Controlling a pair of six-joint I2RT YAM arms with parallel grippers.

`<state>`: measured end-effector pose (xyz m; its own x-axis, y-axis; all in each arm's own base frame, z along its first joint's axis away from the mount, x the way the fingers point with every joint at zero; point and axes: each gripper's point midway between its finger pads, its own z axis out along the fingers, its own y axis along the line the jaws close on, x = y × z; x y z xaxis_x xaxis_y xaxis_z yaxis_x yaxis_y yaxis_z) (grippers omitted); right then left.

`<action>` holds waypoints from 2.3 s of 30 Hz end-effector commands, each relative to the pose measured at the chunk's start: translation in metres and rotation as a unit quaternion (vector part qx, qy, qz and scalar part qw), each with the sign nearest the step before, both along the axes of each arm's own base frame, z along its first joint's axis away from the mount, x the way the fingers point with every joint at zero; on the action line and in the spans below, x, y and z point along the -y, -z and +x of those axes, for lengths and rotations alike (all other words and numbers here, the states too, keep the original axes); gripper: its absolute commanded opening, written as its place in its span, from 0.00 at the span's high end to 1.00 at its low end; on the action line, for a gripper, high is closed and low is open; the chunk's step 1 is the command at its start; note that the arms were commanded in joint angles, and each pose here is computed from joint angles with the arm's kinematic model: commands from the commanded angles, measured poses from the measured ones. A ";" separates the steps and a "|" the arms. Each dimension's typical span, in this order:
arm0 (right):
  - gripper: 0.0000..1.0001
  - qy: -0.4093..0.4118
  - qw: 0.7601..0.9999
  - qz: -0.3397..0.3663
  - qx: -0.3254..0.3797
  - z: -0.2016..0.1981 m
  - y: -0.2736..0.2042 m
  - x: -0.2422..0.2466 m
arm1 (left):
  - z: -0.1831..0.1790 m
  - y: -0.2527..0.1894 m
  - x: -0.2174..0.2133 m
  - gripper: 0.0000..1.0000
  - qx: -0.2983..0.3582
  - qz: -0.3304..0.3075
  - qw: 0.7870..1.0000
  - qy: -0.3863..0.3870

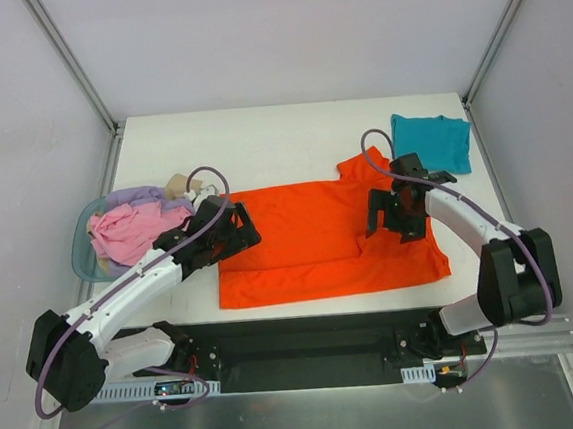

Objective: Fold and stack the t-shirts
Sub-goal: Fold the flattened tshirt in 1/3 of the way, then grap the side of the flattened tshirt furthest away from the robot with both arms

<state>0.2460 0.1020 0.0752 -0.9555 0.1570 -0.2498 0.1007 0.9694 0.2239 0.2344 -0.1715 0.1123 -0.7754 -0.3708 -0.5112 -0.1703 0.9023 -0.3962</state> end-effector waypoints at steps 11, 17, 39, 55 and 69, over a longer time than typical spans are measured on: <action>0.03 0.107 0.987 -0.043 -0.115 -0.023 0.072 0.037 | 0.022 -0.007 0.008 0.01 0.000 0.018 1.000 -0.002; 0.03 0.119 0.985 -0.036 -0.120 -0.046 0.070 0.047 | 0.050 -0.018 0.021 0.01 0.011 0.040 0.999 0.015; 0.03 0.229 0.922 -0.094 0.298 -0.002 -0.148 0.111 | 0.213 0.014 0.002 0.05 -0.039 0.201 0.979 0.010; 0.03 0.202 0.948 -0.126 0.212 0.012 -0.103 0.111 | 0.214 0.070 -0.041 0.30 -0.134 0.206 0.969 -0.021; 0.03 0.199 0.951 -0.131 0.196 0.015 -0.095 0.111 | 0.193 0.102 -0.044 0.52 -0.179 0.210 0.961 -0.016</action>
